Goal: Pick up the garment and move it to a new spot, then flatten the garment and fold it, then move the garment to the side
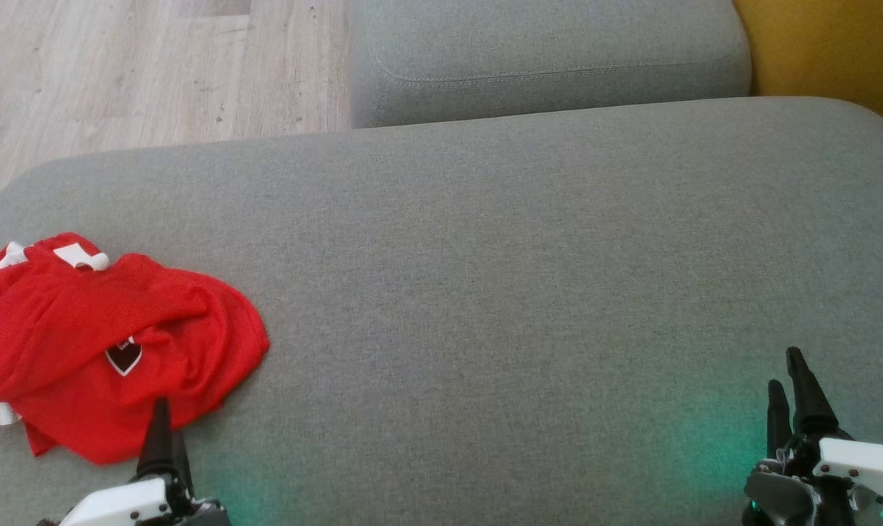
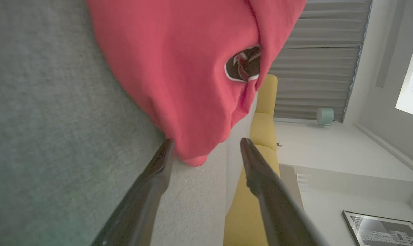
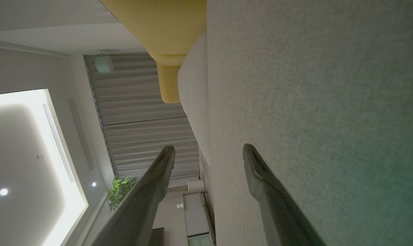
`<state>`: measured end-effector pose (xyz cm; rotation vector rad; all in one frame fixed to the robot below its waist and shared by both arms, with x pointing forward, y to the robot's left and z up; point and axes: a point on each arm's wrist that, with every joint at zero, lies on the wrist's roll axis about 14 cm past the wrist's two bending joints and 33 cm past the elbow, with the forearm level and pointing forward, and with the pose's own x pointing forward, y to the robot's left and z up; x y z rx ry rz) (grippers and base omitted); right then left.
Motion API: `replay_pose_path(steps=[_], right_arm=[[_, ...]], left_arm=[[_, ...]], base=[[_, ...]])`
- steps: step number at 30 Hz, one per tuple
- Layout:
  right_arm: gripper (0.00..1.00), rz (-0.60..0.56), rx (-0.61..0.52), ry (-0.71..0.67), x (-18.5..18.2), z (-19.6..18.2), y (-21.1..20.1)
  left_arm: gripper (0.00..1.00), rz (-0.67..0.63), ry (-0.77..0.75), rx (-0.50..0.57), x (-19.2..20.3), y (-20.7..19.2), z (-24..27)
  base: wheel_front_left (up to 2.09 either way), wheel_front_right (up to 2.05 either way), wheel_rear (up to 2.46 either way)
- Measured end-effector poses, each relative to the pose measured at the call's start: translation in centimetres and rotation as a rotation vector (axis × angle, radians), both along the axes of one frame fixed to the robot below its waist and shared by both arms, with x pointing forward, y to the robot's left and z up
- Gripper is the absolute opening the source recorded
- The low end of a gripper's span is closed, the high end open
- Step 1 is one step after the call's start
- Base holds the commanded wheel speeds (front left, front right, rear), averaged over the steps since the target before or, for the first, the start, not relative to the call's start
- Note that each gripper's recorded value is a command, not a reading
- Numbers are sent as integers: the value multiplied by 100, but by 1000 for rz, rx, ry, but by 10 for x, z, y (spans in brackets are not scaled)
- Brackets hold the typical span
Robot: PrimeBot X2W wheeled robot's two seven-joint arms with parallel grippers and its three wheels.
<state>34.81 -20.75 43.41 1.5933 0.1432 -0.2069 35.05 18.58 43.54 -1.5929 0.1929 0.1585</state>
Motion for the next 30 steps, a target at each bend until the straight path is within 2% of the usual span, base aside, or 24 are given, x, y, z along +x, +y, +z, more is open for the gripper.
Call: replay_pose_path(steps=[11,21,30], right_arm=[[100,3,-37,-11,1,4,3],[100,11,-133,-25,5,11,2],[100,52,-312,-58,14,25,5]], left_arm=[[100,33,-22,8,2,5,7],[100,67,-36,47,2,15,12],[100,98,-65,122,4,27,22]], base=[[0,0,0],[0,0,0],[0,0,0]])
